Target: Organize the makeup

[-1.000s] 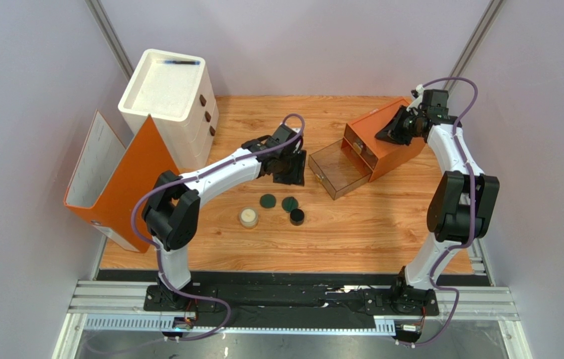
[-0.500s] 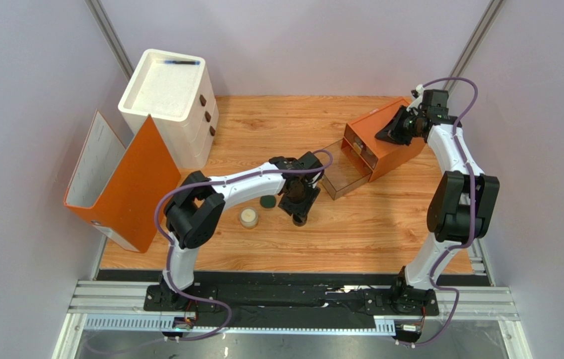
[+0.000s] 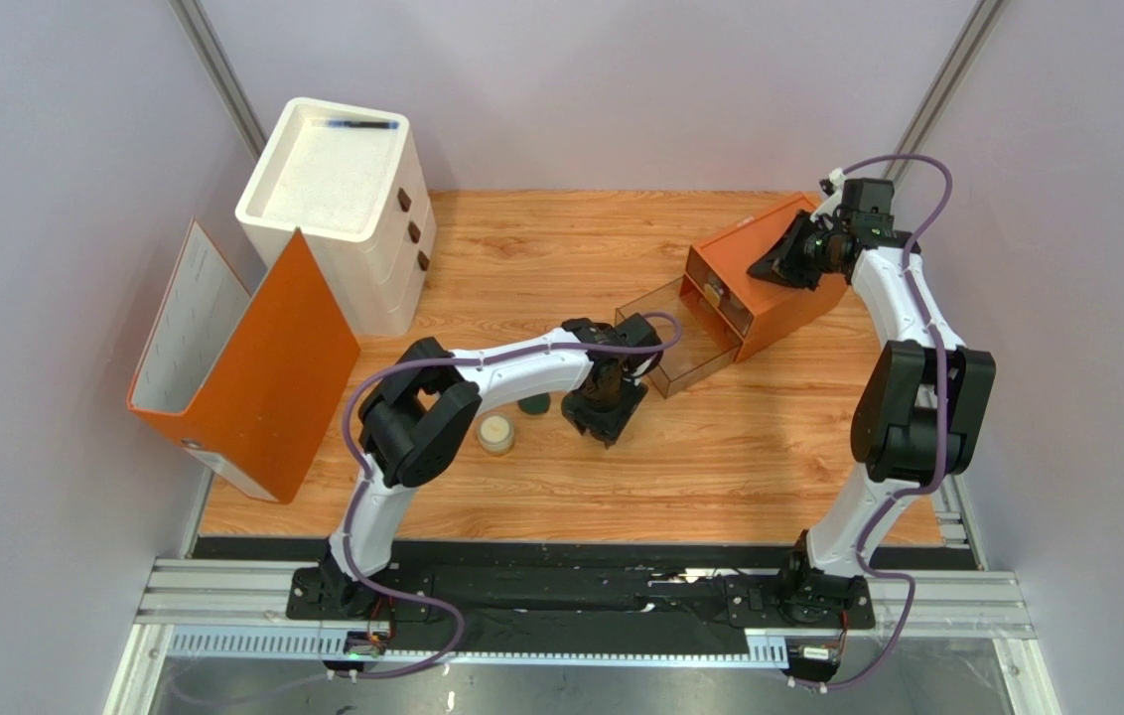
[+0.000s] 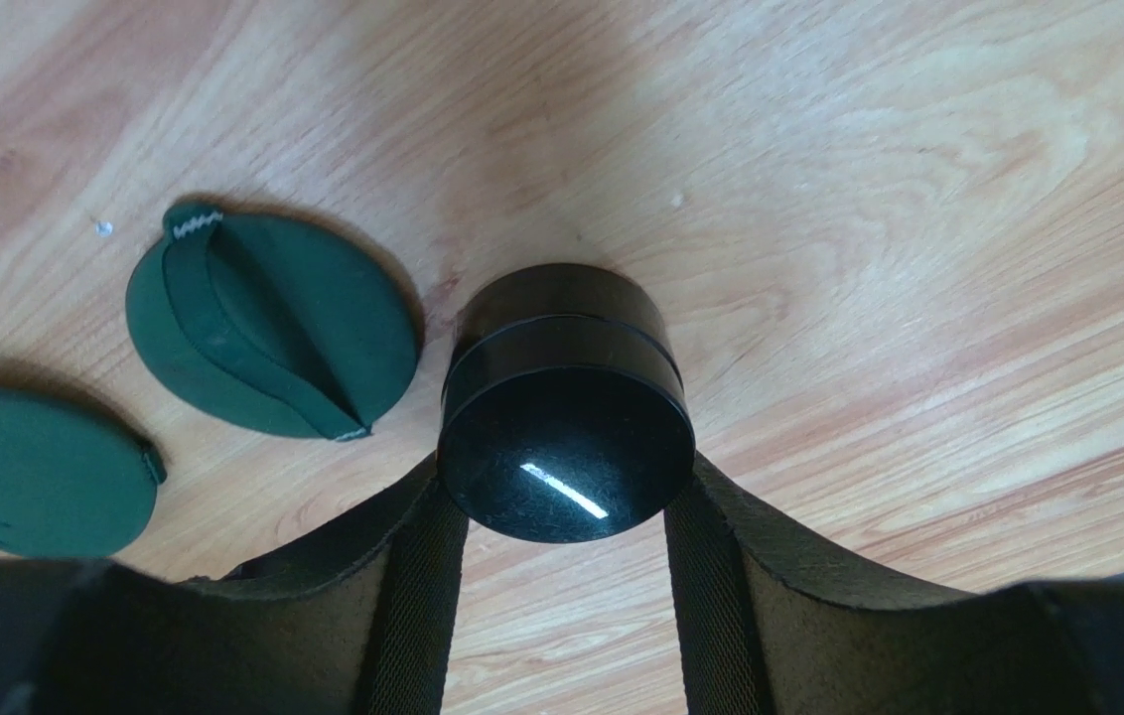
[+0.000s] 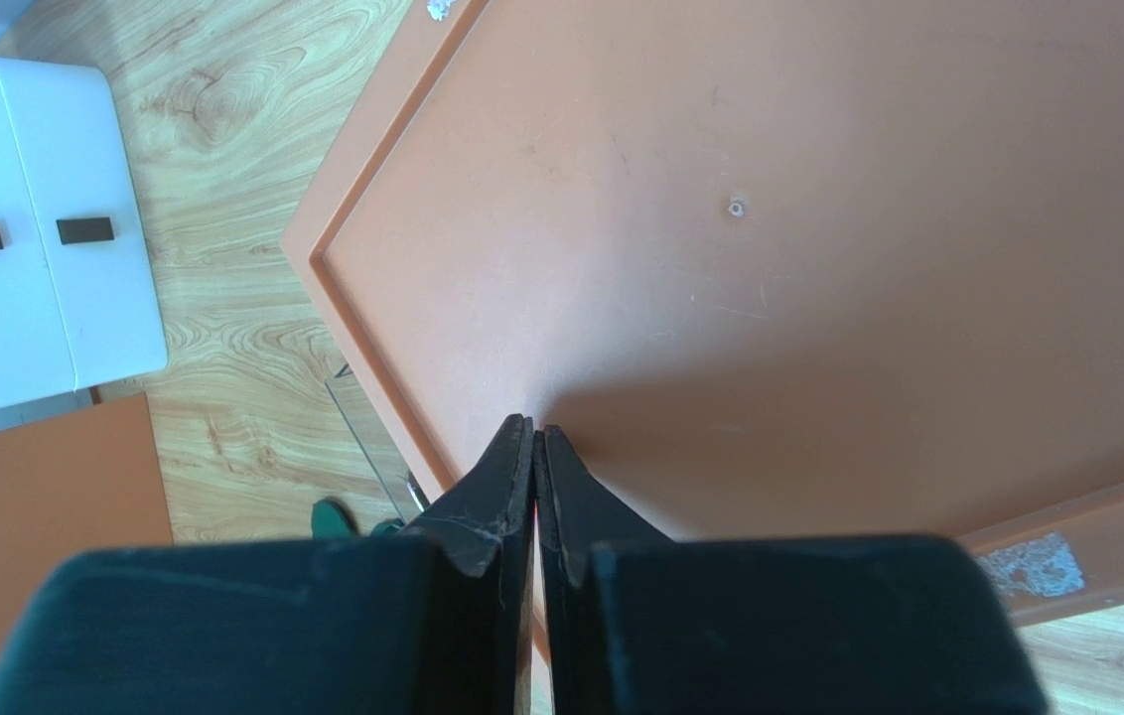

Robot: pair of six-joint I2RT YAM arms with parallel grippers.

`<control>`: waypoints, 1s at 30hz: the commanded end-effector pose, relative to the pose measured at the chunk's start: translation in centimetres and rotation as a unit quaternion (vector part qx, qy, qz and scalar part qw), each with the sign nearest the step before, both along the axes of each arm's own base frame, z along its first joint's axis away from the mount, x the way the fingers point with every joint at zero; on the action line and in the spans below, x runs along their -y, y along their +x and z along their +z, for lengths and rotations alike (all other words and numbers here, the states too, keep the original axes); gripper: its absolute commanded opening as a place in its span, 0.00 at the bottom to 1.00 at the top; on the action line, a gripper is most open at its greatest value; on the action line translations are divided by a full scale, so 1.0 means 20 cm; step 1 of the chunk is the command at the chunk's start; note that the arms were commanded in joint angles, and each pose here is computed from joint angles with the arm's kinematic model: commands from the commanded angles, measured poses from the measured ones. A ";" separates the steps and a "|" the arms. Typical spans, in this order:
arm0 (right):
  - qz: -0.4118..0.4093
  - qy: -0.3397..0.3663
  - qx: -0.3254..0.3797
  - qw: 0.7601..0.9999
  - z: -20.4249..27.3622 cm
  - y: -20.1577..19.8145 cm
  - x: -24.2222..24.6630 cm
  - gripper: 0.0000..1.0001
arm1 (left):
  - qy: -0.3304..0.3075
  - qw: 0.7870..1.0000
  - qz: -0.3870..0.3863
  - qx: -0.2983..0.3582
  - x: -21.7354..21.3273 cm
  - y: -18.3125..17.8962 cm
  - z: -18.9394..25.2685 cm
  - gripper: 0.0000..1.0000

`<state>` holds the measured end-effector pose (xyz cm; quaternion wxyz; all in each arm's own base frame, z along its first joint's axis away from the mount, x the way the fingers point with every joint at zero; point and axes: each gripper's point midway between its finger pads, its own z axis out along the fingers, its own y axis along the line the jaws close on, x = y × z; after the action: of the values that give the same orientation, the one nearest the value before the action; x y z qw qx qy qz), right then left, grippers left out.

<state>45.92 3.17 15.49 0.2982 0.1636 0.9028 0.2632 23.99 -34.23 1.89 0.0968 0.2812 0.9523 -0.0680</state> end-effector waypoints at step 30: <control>-0.002 -0.034 -0.217 0.975 -0.52 -0.38 0.02 0.05 | 0.001 1.000 -0.023 0.016 0.17 0.15 -0.02 0.47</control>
<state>45.89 3.18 15.41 0.2979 0.1660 0.9017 0.2658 26.67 -37.05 2.09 0.1150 0.2930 0.9469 -0.0653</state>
